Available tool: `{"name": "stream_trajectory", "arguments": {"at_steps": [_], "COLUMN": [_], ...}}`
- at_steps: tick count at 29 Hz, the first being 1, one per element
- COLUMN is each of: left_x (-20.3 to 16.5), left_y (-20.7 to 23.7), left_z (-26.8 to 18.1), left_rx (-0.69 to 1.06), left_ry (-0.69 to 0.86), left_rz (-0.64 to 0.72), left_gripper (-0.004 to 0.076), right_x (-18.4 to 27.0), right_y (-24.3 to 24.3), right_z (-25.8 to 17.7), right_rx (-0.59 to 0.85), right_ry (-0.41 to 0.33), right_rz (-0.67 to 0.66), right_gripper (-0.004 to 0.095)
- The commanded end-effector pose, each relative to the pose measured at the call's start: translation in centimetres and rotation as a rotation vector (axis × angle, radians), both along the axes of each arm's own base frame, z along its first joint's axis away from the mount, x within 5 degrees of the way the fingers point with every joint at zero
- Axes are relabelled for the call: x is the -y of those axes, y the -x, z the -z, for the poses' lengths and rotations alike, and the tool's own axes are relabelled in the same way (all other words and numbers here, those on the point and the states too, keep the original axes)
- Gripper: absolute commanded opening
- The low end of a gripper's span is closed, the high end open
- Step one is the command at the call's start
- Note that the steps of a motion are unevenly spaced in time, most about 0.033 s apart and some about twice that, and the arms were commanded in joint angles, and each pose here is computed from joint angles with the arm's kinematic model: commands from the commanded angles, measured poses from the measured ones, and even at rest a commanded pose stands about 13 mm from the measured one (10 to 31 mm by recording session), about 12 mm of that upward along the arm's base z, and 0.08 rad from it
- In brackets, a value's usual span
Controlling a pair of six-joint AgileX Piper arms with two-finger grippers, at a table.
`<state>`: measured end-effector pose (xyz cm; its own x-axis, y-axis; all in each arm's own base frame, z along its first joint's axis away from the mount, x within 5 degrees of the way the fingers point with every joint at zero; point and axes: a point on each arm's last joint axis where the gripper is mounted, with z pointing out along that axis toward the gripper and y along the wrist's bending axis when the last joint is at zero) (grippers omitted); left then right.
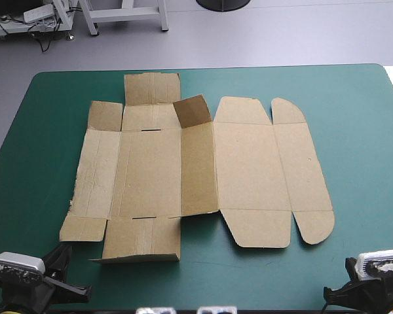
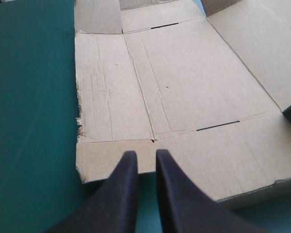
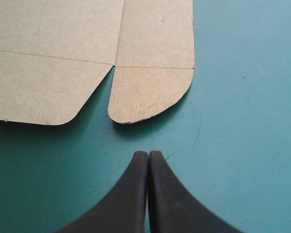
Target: Fold the box
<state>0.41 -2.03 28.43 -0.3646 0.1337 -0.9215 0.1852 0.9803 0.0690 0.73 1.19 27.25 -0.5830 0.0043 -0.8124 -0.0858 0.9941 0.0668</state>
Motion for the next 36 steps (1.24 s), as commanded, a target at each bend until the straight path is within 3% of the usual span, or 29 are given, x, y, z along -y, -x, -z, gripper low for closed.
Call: {"name": "stream_trajectory", "arguments": {"at_steps": [1, 29, 33, 36], "left_x": [0.02, 0.02, -0.02, -0.1], "left_y": [-0.33, -0.33, -0.42, -0.75], "left_z": [-1.23, -1.23, -1.49, -2.01], "left_rx": [0.072, 0.072, 0.105, 0.1], "left_ry": [0.025, 0.025, 0.002, -0.049], "left_rz": [-0.005, -0.005, -0.001, 0.011], "left_gripper": [0.0093, 0.0091, -0.0005, -0.001], "right_x": [0.04, 0.04, 0.04, 0.04], "right_y": [-0.36, -0.36, -0.36, -0.36], "right_z": [-1.05, -1.05, -1.05, -1.05], "right_rx": [0.065, 0.065, 0.065, 0.065], "right_ry": [-0.002, -0.002, -0.002, -0.002], "right_rz": [0.006, 0.006, 0.006, 0.006], "right_gripper": [-0.0013, -0.0013, -0.0013, -0.0013]}}
